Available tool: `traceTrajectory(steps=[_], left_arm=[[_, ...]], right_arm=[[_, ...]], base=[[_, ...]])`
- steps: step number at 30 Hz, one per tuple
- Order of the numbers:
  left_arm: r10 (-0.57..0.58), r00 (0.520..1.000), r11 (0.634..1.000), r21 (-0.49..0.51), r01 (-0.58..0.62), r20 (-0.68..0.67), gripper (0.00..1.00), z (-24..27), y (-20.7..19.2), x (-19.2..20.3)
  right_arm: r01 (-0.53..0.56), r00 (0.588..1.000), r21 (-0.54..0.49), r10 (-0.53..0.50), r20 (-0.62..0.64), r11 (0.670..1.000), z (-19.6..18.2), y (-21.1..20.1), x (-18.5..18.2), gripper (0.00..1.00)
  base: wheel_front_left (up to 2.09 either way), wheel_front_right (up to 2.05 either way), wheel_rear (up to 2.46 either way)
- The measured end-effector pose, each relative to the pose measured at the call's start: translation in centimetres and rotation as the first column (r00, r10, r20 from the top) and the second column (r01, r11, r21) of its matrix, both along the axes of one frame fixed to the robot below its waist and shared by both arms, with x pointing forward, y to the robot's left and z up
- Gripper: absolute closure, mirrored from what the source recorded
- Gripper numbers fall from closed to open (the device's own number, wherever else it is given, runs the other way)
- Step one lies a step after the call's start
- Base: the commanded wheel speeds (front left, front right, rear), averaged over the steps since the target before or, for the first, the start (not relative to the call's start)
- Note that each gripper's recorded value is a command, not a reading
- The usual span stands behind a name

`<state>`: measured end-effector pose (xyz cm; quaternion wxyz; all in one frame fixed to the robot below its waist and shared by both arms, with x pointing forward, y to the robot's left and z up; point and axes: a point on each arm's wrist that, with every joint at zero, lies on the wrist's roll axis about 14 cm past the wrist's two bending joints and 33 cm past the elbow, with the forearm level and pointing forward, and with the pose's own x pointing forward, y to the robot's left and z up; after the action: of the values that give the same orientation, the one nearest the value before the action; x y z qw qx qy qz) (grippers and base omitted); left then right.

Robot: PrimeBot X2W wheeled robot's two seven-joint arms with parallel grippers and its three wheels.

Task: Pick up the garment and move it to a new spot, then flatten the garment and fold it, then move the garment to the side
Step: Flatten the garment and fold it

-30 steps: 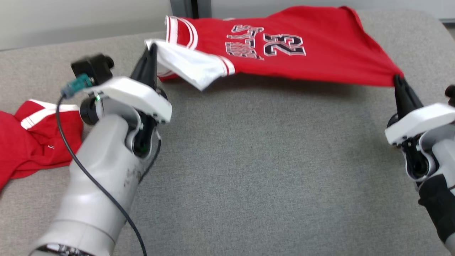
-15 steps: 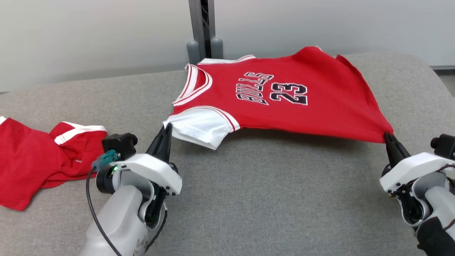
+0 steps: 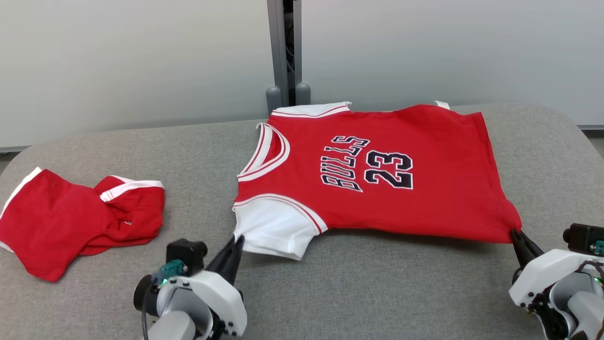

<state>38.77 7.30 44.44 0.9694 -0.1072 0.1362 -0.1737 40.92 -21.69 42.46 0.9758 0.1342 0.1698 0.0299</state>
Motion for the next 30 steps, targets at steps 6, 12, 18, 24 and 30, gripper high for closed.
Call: traceTrajectory(steps=[6, 12, 18, 24, 30], left_arm=[[-0.105, 0.992, 0.990, 0.092, 0.111, -0.064, 1.00, -1.6, -0.8, -2.7], [-0.198, 0.969, 0.959, 0.175, 0.222, -0.147, 1.00, -2.8, -0.9, -4.9], [-0.282, 0.930, 0.917, 0.217, 0.333, -0.236, 1.00, -3.4, -1.1, -6.7], [-0.320, 0.894, 0.885, 0.237, 0.401, -0.314, 1.00, -3.5, -0.6, -7.8], [-0.316, 0.869, 0.878, 0.229, 0.419, -0.380, 1.00, -4.1, 0.3, -9.3]], right_arm=[[-0.037, 0.998, -0.071, 0.034, -0.050, 0.997, -0.7, -1.0, -0.9, 1.00], [-0.088, 0.989, -0.123, 0.072, -0.131, 0.988, -1.2, -2.2, -1.7, 1.00], [-0.132, 0.973, -0.140, 0.102, -0.206, 0.981, -1.3, -3.1, -2.4, 1.00], [-0.188, 0.943, -0.107, 0.149, -0.297, 0.976, -1.4, -2.9, -3.4, 1.00], [-0.229, 0.903, -0.038, 0.198, -0.381, 0.973, -2.1, -2.1, -5.4, 1.00]], base=[[0.00, 0.00, 0.00], [0.00, 0.00, 0.00], [0.00, 0.00, 0.00], [0.00, 0.00, 0.00], [0.00, 0.00, 0.00]])
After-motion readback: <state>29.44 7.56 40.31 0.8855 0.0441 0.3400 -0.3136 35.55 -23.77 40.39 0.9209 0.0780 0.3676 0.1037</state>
